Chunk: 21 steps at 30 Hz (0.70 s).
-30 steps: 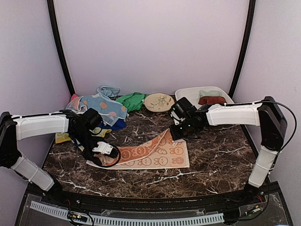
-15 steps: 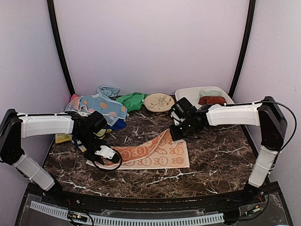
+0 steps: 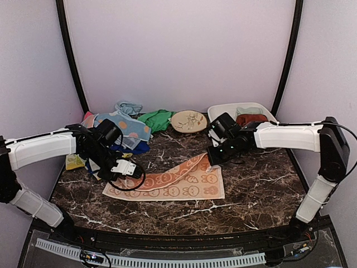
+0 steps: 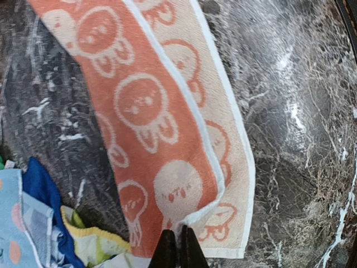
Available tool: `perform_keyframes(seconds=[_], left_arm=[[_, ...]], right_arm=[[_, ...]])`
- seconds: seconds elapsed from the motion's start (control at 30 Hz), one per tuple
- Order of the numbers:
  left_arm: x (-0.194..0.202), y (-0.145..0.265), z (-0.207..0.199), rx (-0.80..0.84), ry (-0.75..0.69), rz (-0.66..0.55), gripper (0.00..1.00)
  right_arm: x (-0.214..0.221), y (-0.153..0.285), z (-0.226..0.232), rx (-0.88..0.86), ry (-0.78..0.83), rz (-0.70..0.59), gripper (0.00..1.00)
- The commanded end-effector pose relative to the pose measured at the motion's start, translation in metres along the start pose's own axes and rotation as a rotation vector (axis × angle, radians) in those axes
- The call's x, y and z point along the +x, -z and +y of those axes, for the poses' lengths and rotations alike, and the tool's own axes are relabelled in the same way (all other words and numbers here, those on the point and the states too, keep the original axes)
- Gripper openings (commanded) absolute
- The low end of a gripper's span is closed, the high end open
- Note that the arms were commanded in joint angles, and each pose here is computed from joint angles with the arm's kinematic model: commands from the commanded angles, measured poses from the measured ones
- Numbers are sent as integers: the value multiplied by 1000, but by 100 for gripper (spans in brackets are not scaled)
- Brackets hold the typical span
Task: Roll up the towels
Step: Flatten out the towel at the center of the board.
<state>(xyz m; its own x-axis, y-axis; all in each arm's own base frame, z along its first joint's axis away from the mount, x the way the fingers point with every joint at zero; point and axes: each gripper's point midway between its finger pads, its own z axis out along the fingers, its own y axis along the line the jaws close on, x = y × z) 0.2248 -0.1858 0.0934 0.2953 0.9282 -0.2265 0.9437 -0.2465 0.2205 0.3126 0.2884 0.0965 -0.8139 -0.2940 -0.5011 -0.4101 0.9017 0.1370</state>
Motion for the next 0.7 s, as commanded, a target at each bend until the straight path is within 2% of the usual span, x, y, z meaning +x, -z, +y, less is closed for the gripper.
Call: perform_keyframes(seconds=[0.0, 0.17, 0.33, 0.53, 0.67], left_arm=[[-14, 44, 25, -135, 99, -46, 0], [-39, 111, 36, -228, 201, -171, 0], [-59, 164, 12, -240, 269, -325, 0], [-65, 183, -34, -132, 365, -414, 0], [-68, 194, -49, -106, 400, -449, 0]], right_arm=[[0, 24, -9, 18, 5, -19, 0], [11, 62, -14, 4, -7, -39, 0], [34, 104, -9, -48, -8, -40, 0], [68, 152, 0, -107, -10, -8, 0], [81, 179, 12, -164, -7, 6, 0]])
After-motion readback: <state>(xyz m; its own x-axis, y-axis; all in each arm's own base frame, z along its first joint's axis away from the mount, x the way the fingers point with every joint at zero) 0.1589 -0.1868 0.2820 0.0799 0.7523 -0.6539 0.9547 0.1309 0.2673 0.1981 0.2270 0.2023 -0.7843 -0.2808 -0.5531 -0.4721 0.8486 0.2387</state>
